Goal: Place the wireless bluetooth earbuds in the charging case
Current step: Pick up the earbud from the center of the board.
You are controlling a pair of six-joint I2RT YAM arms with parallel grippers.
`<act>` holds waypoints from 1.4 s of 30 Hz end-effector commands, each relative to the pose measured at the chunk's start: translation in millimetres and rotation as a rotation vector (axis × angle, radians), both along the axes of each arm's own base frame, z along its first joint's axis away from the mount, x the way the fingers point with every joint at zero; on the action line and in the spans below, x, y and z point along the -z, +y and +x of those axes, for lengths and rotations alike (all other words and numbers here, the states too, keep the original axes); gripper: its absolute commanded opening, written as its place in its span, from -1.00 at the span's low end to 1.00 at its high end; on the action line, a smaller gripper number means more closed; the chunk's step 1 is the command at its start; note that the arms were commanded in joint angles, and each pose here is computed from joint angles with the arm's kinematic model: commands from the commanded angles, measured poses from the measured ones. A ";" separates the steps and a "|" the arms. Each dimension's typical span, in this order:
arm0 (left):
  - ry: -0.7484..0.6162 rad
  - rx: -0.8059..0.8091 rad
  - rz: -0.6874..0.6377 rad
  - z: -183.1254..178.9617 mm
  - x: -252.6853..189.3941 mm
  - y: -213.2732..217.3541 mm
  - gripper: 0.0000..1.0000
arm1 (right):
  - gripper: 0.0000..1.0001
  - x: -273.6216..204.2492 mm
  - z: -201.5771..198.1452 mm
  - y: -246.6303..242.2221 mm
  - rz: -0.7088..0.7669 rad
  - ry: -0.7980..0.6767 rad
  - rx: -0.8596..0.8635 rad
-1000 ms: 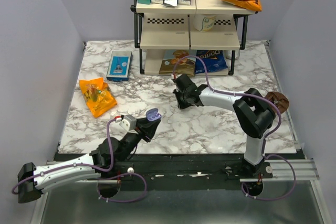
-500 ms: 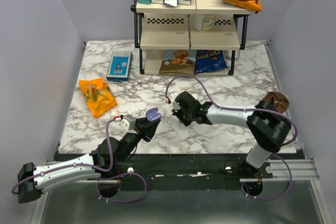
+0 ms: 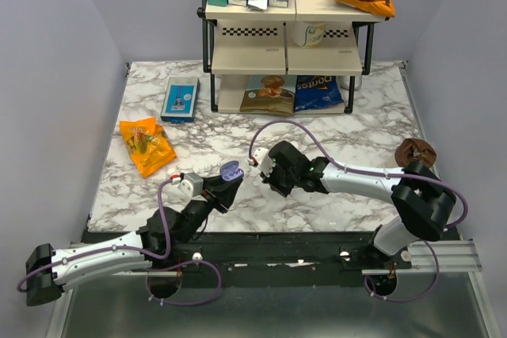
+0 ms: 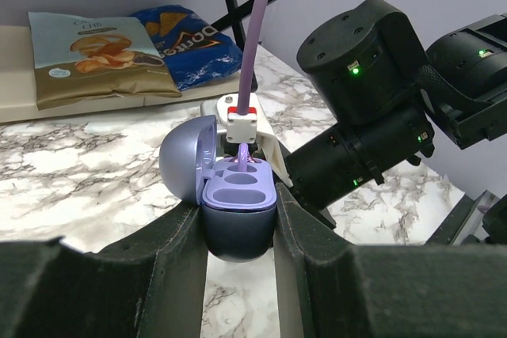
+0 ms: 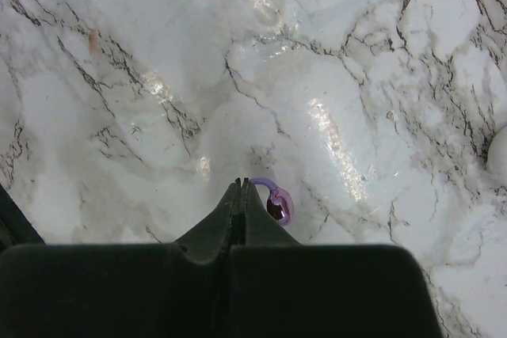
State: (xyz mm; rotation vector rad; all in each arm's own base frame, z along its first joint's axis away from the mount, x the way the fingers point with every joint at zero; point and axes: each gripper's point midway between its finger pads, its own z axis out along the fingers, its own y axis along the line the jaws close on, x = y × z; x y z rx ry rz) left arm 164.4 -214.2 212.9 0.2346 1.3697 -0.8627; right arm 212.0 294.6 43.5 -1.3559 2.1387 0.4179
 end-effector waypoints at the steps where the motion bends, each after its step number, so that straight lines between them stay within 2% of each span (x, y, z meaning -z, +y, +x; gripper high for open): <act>1: -0.013 0.018 0.005 -2.9 6.8 -2.1 -1.00 | -0.99 -7.3 3.1 3.0 -0.025 -0.010 -0.003; 3: -0.014 0.021 0.001 -3.4 5.6 -2.5 -1.00 | -0.89 -0.8 3.5 -1.1 -0.062 0.004 0.004; 5: -0.014 0.023 0.005 -3.4 6.3 -2.8 -1.00 | -0.88 1.7 3.4 -3.3 -0.084 0.006 -0.008; 9: -0.008 0.021 0.005 -3.3 8.5 -2.5 -1.00 | -0.98 9.1 2.3 -7.5 -0.106 0.004 -0.015; 16: -0.006 0.018 0.007 -2.8 10.1 -2.3 -1.00 | -0.99 9.5 6.3 -8.2 -0.095 -0.018 0.012; 20: -0.007 0.019 0.007 -3.1 9.8 -2.6 -1.00 | -0.99 7.4 7.3 -4.3 -0.077 -0.015 0.024; 26: -0.004 0.018 0.007 -3.1 9.3 -1.8 -1.00 | -0.99 -13.3 4.5 9.0 0.053 -0.021 0.038; 30: -0.004 0.020 -0.002 -3.7 3.1 -0.5 -1.00 | -0.99 -59.3 -0.7 14.5 0.181 -0.051 0.041; 34: 0.008 0.032 -0.017 -6.6 -5.6 1.7 -1.00 | -0.99 -148.6 -19.8 7.6 0.403 -0.136 0.006; 40: -0.035 0.120 -0.038 -20.2 -38.3 -3.9 -1.00 | -0.99 -233.7 -77.9 -3.9 0.643 -0.116 -0.179; 42: -0.080 0.225 -0.044 -35.6 -59.4 -15.4 -1.00 | -0.99 -259.3 -110.1 -5.9 0.739 -0.067 -0.303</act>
